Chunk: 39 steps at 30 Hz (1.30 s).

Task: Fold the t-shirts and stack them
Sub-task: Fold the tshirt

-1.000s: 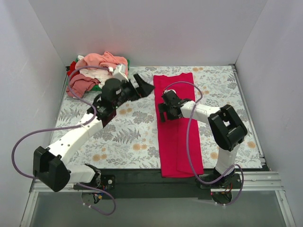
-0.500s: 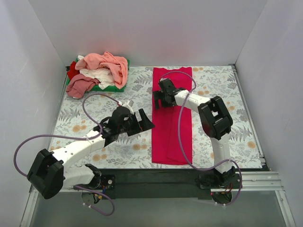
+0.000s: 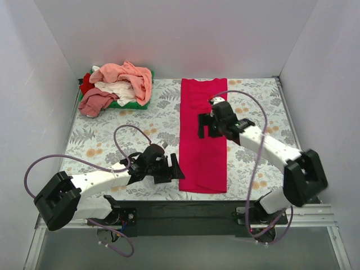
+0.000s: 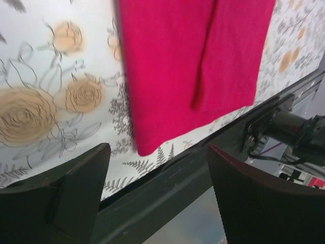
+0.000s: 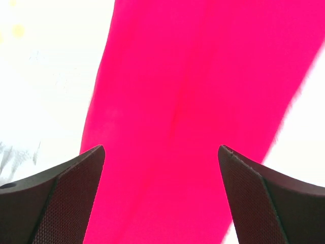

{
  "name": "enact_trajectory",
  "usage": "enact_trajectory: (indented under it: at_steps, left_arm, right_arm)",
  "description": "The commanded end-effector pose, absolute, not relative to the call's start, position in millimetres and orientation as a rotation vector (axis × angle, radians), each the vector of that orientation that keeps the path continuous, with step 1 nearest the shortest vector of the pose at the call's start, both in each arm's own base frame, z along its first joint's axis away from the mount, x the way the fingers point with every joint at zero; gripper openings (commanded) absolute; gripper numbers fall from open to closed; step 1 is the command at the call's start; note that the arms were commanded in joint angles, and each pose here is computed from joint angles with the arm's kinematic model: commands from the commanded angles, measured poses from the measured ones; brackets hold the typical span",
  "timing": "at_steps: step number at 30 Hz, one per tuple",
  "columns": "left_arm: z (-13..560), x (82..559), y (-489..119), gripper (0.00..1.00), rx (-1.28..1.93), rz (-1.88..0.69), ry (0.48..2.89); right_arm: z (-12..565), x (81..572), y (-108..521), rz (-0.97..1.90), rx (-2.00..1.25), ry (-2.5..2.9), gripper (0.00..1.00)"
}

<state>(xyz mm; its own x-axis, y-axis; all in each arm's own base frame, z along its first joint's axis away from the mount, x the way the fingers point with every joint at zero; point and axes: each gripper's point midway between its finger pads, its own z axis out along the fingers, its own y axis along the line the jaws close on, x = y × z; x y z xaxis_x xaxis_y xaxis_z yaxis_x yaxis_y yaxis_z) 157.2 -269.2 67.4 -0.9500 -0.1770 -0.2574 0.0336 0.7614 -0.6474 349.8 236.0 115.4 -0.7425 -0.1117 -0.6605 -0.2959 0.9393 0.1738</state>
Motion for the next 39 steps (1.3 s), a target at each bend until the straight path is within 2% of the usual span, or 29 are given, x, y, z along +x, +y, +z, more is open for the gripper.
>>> enact_trajectory:
  at_steps: [1, 2, 9, 14, 19, 22, 25, 29, 30, 33, 35, 36, 37, 39]
  left_arm:
    - [57.2, 133.3, -267.5, 0.74, -0.096, -0.988, 2.706]
    - [55.8, 130.0, -267.5, 0.72, -0.102, -0.989, 2.708]
    - [40.9, 109.6, -275.1, 0.62, -0.076, -0.983, 2.737]
    - [30.7, 114.9, -281.2, 0.54, -0.106, -0.974, 2.737]
    - [19.5, 119.4, -283.1, 0.42, -0.110, -0.908, 2.759]
    - [11.5, 119.5, -282.6, 0.39, -0.125, -0.876, 2.783]
    - [7.3, 117.6, -281.5, 0.29, -0.120, -0.857, 2.802]
    - [11.1, 119.2, -280.0, 0.00, -0.122, -0.859, 2.784]
    - [13.3, 119.9, -280.9, 0.00, -0.120, -0.866, 2.774]
    - [18.0, 123.3, -282.5, 0.00, -0.114, -0.877, 2.750]
    - [23.1, 125.6, -287.6, 0.00, -0.096, -0.904, 2.732]
    - [24.8, 126.1, -289.3, 0.00, -0.096, -0.913, 2.729]
    - [26.1, 127.0, -290.7, 0.00, -0.091, -0.920, 2.722]
    - [33.7, 131.8, -294.6, 0.00, -0.089, -0.942, 2.688]
  right_arm:
    - [102.9, 293.7, 205.7, 0.395, -0.165, 2.453, 0.98]
    - [86.4, 264.0, 189.4, 0.401, -0.149, 2.489, 0.98]
    - [55.6, 156.2, 181.3, 0.761, -0.172, 2.592, 0.98]
    - [40.2, 123.8, 169.8, 0.789, -0.154, 2.677, 0.92]
    - [29.8, 108.7, 166.4, 0.800, -0.147, 2.743, 0.80]
    - [26.1, 103.2, 162.9, 0.783, -0.145, 2.776, 0.73]
    - [24.9, 101.4, 159.8, 0.762, -0.138, 2.785, 0.69]
    - [22.0, 94.7, 154.7, 0.737, -0.139, 2.819, 0.60]
    - [21.4, 94.8, 154.6, 0.737, -0.136, 2.817, 0.50]
    - [23.7, 96.9, 157.5, 0.756, -0.133, 2.802, 0.29]
    - [27.2, 98.0, 160.9, 0.779, -0.145, 2.788, 0.23]
    - [29.8, 99.8, 164.0, 0.800, -0.154, 2.769, 0.15]
    - [32.0, 102.0, 165.5, 0.809, -0.157, 2.754, 0.12]
    - [36.4, 108.9, 167.6, 0.810, -0.153, 2.720, 0.01]
